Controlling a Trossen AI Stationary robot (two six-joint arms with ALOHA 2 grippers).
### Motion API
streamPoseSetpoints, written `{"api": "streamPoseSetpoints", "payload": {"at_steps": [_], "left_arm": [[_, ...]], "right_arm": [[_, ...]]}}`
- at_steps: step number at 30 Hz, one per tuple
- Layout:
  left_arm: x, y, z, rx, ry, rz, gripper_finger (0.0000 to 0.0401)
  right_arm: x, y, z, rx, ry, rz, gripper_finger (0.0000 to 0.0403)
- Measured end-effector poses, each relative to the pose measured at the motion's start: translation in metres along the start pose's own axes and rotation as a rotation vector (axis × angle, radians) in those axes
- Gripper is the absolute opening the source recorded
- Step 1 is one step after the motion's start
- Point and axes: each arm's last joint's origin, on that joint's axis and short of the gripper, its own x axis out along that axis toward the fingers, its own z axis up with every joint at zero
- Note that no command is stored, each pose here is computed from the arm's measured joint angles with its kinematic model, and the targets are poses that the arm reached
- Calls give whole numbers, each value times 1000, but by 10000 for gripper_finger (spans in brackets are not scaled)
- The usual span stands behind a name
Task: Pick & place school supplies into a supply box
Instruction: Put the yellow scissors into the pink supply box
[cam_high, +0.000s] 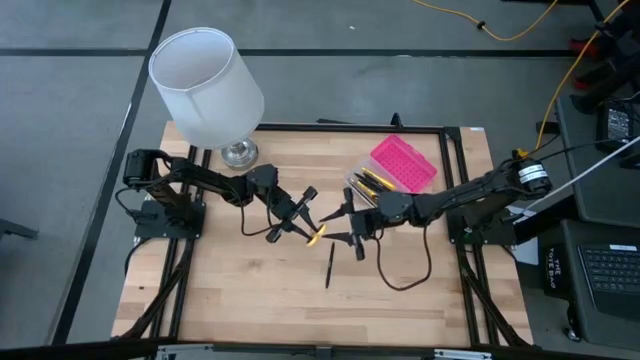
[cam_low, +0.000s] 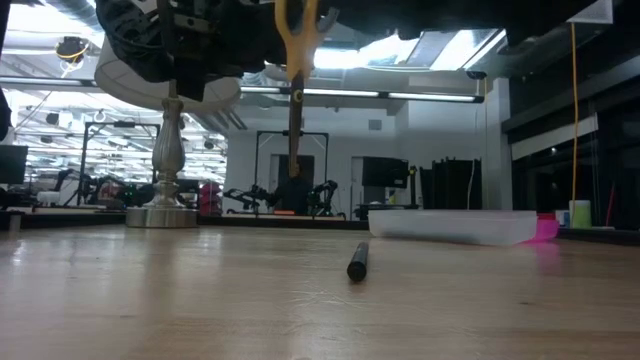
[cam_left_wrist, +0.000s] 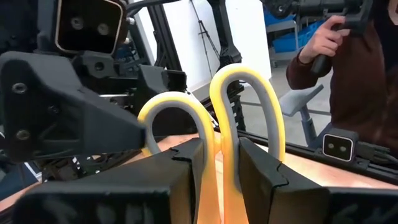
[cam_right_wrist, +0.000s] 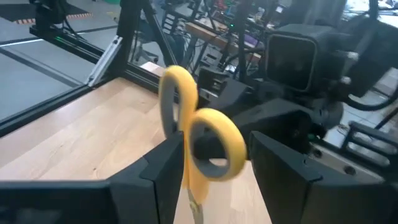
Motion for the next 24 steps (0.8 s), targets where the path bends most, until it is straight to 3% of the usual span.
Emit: {"api": "streamPoseSetpoints", "payload": {"at_steps": [7, 19, 24], "left_arm": [[0, 0, 0, 22, 1, 0, 67], [0, 0, 0, 38, 3, 3, 67], [0, 1, -1, 49, 13, 38, 67]], "right_arm": [[2, 0, 1, -13, -2, 2, 170], [2, -1, 1, -13, -4, -11, 69], [2, -2, 1, -16, 25, -79, 43]]}}
